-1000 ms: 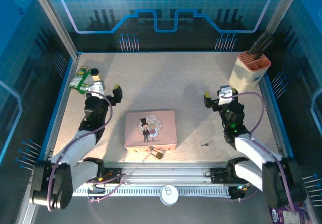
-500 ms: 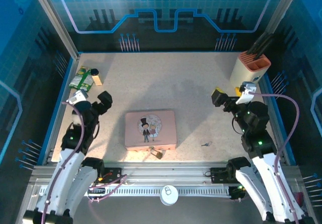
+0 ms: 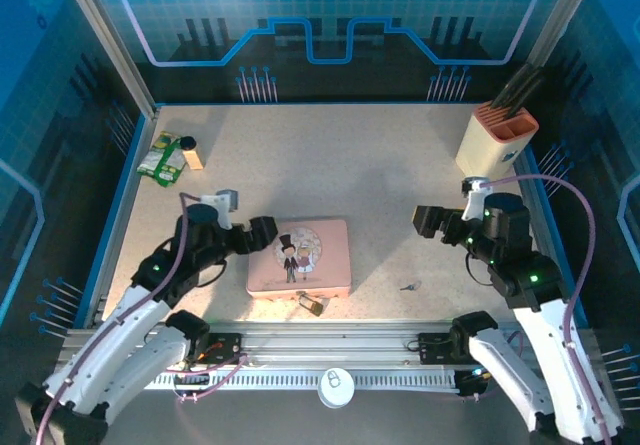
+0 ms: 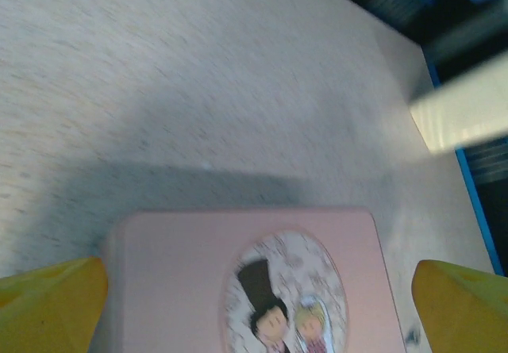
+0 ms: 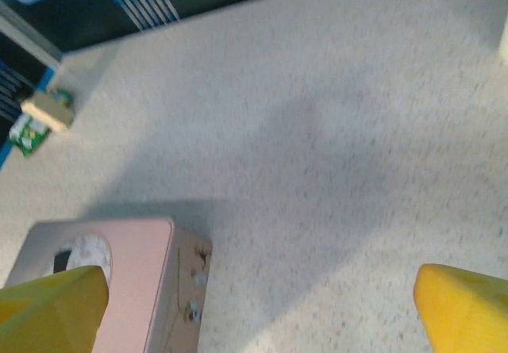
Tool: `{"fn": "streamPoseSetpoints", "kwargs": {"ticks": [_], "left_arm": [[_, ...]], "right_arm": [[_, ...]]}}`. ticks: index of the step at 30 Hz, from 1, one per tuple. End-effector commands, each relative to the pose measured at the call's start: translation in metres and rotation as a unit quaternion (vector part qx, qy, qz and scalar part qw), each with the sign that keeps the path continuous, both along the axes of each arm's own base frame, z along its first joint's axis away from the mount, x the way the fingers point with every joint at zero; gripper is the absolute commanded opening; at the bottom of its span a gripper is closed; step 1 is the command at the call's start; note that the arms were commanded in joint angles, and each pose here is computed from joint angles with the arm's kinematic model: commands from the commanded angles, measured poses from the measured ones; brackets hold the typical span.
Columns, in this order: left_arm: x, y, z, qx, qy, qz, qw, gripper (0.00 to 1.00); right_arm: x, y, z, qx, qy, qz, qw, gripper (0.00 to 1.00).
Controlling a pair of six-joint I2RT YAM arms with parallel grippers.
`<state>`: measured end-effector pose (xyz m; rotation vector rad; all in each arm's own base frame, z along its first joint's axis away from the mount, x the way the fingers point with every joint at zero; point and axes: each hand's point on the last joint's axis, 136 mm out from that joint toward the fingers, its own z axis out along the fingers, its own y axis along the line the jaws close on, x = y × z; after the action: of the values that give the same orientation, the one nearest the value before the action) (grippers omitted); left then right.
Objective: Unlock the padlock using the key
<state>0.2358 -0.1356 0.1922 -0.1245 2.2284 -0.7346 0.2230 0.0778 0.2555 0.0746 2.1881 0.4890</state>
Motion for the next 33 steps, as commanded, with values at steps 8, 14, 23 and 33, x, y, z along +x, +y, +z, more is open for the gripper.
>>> {"fn": "streamPoseSetpoints", "kwargs": {"ticks": [8,14,23,33], "left_arm": [[-0.009,-0.022,-0.009,0.086,-0.064,-0.057,0.993,0.99],[-0.008,-0.013,-0.019,0.099,-0.108,-0.041,0.988,0.99],[-0.008,0.001,-0.02,0.111,-0.161,-0.021,0.98,0.99],[-0.012,0.0,-0.028,0.097,-0.166,-0.024,0.981,0.99]], "right_arm": [[-0.025,0.027,-0.092,-0.098,0.165,0.009,0.981,0.91],[-0.037,0.041,-0.139,-0.122,0.242,0.007,0.963,0.84],[-0.054,0.036,-0.191,-0.135,0.313,-0.033,0.939,0.66],[-0.061,0.024,-0.222,-0.145,0.342,-0.082,0.925,0.57]]}}
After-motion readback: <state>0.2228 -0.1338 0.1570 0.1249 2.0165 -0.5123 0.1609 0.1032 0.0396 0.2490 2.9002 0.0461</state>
